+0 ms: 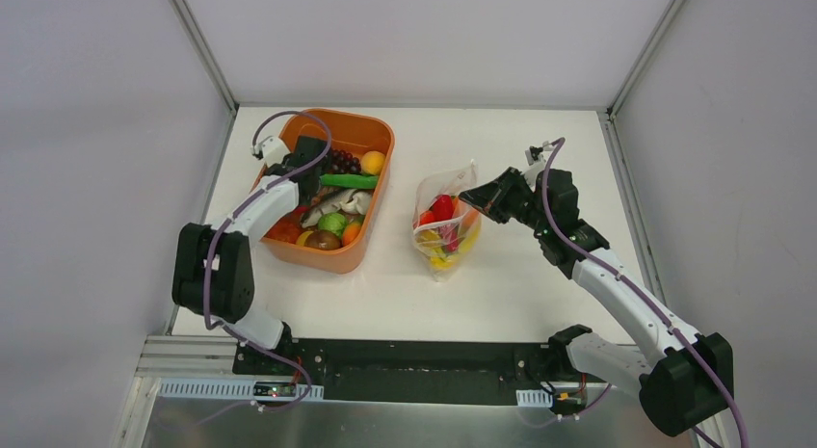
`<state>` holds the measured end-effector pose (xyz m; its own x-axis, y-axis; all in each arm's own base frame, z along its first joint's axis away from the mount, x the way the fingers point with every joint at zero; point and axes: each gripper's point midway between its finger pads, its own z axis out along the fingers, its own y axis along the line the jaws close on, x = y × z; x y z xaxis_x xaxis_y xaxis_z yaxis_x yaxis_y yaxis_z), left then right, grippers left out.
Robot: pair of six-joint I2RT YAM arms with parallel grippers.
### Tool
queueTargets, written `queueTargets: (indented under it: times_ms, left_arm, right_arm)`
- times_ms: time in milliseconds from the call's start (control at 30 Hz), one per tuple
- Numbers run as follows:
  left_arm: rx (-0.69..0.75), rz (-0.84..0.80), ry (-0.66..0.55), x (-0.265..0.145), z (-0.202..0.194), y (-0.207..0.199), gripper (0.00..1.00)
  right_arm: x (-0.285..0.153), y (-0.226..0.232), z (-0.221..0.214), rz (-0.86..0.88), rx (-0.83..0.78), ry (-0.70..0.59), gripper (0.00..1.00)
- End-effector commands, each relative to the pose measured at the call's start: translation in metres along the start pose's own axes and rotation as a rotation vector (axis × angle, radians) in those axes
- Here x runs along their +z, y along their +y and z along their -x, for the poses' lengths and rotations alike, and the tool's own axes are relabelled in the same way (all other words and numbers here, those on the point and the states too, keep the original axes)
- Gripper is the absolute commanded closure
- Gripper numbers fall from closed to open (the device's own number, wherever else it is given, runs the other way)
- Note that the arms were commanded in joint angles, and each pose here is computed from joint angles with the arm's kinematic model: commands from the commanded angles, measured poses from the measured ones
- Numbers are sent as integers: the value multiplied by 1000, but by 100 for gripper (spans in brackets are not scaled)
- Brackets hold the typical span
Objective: Place the food in the zip-top bag and seal the zipper
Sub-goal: Pick up the fake vegetable from the bin.
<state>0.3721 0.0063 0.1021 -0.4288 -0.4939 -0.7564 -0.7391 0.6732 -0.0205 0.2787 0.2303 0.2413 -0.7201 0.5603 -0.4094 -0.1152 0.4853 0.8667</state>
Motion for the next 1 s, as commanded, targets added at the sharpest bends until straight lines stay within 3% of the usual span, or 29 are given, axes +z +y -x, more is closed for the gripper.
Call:
queueTargets:
  times_ms: [0, 433, 767, 967]
  left_arm:
    - [-14, -88, -62, -32, 24, 0, 89]
    - [-44, -451, -35, -91, 37, -27, 93]
    - [48, -972, -22, -197, 53, -91, 94]
    - [116, -1311, 30, -281, 54, -124, 90]
  right_arm:
    - [-3, 17, 11, 58, -15, -36, 100]
    - [-7, 23, 11, 77, -18, -38, 100]
    - [-14, 28, 14, 69, -52, -50, 100]
    - [-16, 29, 12, 76, -59, -39, 100]
